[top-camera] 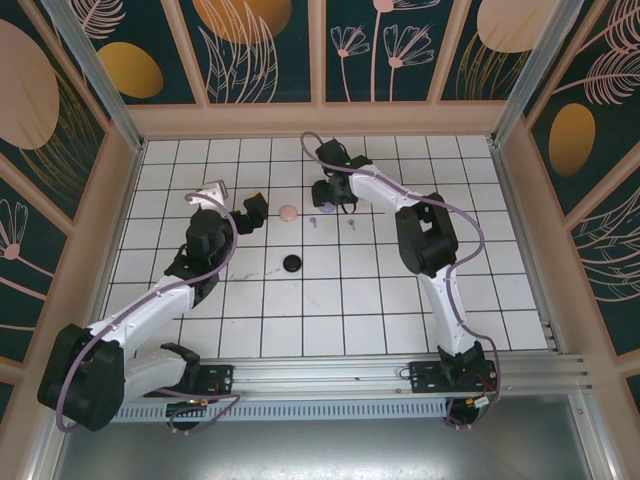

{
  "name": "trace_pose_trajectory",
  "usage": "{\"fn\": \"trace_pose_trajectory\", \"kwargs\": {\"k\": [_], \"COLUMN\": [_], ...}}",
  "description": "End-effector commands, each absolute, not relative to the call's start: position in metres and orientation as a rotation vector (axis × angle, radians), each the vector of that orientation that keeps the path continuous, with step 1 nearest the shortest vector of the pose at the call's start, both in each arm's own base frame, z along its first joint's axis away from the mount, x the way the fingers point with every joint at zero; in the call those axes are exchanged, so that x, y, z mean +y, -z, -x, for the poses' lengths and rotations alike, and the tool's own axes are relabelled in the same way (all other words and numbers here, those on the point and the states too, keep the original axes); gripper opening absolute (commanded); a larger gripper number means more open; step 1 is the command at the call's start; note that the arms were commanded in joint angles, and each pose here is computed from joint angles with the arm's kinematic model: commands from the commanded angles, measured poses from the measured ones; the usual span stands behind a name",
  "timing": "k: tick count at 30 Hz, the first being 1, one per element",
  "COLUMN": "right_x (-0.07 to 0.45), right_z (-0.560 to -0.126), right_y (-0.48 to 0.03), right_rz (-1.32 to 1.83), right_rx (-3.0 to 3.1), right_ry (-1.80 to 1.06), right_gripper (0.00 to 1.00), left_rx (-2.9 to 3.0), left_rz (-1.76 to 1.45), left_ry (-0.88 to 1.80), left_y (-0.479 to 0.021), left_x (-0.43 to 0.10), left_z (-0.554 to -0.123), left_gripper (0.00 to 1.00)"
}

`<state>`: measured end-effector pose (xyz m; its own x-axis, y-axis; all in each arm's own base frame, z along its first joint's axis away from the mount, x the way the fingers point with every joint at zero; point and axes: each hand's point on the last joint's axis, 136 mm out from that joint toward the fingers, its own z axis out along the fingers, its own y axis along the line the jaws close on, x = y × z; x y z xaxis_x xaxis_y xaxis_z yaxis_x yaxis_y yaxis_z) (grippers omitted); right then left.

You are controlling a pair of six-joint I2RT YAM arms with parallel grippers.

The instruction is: Insert the wireless bluetooth earbuds into the charging case

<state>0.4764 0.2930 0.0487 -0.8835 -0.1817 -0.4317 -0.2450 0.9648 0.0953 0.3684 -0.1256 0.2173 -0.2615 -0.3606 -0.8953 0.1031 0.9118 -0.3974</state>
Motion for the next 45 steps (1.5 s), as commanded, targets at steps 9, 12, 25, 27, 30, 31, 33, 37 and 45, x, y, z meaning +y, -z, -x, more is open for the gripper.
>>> {"fn": "trace_pose_trajectory", "kwargs": {"k": [9, 12, 25, 27, 30, 31, 33, 37, 45], "right_x": [0.308, 0.309, 0.306, 0.307, 0.309, 0.31, 0.312, 0.31, 0.293], "right_z": [-0.476, -0.475, -0.468, -0.468, -0.471, -0.472, -0.475, -0.479, -0.455], "right_y": [-0.03, -0.027, -0.008, -0.008, -0.018, -0.023, -0.04, -0.082, -0.162], "right_rz": [0.337, 0.334, 0.245, 0.236, 0.218, 0.21, 0.188, 0.124, -0.068], "right_rx": [2.731, 2.737, 2.79, 2.79, 2.768, 2.755, 2.72, 2.637, 2.501], "right_ry": [-0.231, -0.229, -0.217, -0.227, -0.247, -0.257, -0.285, -0.351, -0.533], "right_gripper": [0.62, 0.61, 0.48, 0.4, 0.33, 0.32, 0.3, 0.29, 0.29], "left_rx": [1.757, 1.765, 1.772, 1.766, 1.764, 1.767, 1.783, 1.794, 1.716], "left_rz": [0.209, 0.219, 0.23, 0.248, 0.25, 0.236, 0.201, 0.09, -0.005], "left_ry": [0.469, 0.479, 0.518, 0.539, 0.566, 0.577, 0.609, 0.723, 1.073], "left_y": [-0.235, -0.234, -0.233, -0.234, -0.234, -0.234, -0.23, -0.224, -0.219], "left_x": [-0.135, -0.137, -0.144, -0.144, -0.147, -0.149, -0.157, -0.18, -0.221], "left_z": [-0.392, -0.396, -0.401, -0.401, -0.4, -0.399, -0.398, -0.392, -0.377], "left_gripper": [0.99, 0.99, 0.99, 0.99, 0.99, 0.99, 0.99, 0.93, 0.86]}}
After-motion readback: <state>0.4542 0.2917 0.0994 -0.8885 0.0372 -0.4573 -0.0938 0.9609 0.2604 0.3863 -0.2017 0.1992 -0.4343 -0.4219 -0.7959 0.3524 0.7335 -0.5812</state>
